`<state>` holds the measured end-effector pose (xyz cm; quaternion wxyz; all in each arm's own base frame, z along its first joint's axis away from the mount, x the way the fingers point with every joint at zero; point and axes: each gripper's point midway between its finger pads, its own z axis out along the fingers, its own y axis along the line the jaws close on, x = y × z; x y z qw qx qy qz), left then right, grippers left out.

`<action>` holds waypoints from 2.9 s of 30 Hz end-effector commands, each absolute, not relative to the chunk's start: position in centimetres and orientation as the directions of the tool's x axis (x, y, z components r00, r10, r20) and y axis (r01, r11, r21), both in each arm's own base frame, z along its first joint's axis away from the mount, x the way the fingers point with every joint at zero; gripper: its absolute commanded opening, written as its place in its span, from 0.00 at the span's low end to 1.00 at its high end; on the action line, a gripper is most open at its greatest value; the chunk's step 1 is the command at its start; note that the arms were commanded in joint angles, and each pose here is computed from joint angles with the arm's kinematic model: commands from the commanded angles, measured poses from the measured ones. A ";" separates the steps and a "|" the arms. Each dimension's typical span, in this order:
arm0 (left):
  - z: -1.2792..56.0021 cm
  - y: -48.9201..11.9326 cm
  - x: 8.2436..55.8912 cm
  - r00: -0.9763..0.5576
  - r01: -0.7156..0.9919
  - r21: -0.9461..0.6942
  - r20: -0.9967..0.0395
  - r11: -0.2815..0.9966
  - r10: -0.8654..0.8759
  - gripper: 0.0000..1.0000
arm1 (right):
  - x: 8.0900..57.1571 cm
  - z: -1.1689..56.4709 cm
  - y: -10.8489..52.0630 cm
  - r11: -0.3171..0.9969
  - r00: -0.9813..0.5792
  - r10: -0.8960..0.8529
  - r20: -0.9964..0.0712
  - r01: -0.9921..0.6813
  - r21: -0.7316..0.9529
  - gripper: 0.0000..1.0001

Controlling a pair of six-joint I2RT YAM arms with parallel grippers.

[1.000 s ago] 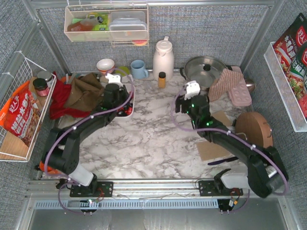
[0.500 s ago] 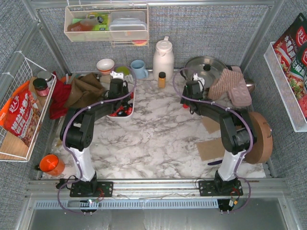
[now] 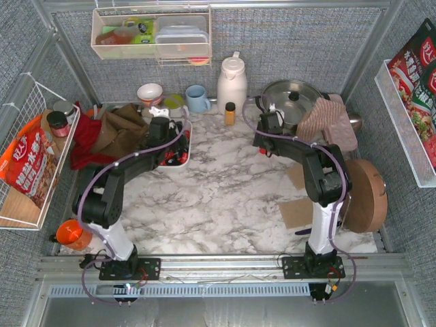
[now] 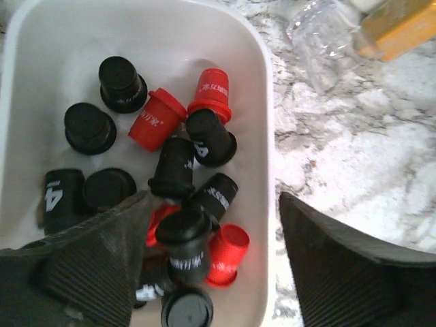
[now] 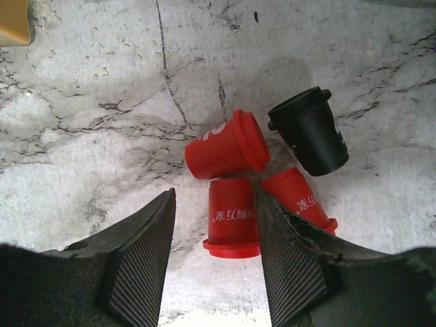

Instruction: Mix the coffee capsules in the storage basket

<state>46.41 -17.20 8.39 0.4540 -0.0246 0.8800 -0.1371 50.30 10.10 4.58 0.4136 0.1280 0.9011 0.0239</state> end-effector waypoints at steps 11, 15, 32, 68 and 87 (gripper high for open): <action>16.5 -15.9 41.2 -0.425 0.131 -0.370 -0.859 0.920 -0.285 0.99 | 49.7 2.7 10.0 0.965 -0.721 0.246 -0.648 0.244 0.095 0.52; 16.2 -13.3 40.8 -0.422 0.008 -0.303 -0.865 0.953 -0.271 0.99 | 49.9 2.5 10.2 0.965 -0.736 0.247 -0.630 0.246 0.090 0.51; 16.5 -14.5 39.5 -0.480 0.047 -0.389 -0.816 0.920 -0.321 0.99 | 48.3 4.0 11.1 0.980 -0.723 0.198 -0.662 0.141 0.139 0.30; 20.0 -37.3 25.7 -0.489 0.777 -0.408 -0.871 0.479 0.052 0.69 | 26.4 19.9 22.9 0.583 0.403 -0.146 -0.903 -0.703 -0.408 0.31; 19.7 -38.5 23.9 -0.513 0.794 -0.447 -0.856 0.413 0.060 0.68 | 26.1 19.5 23.3 0.550 0.415 -0.187 -0.890 -0.707 -0.445 0.31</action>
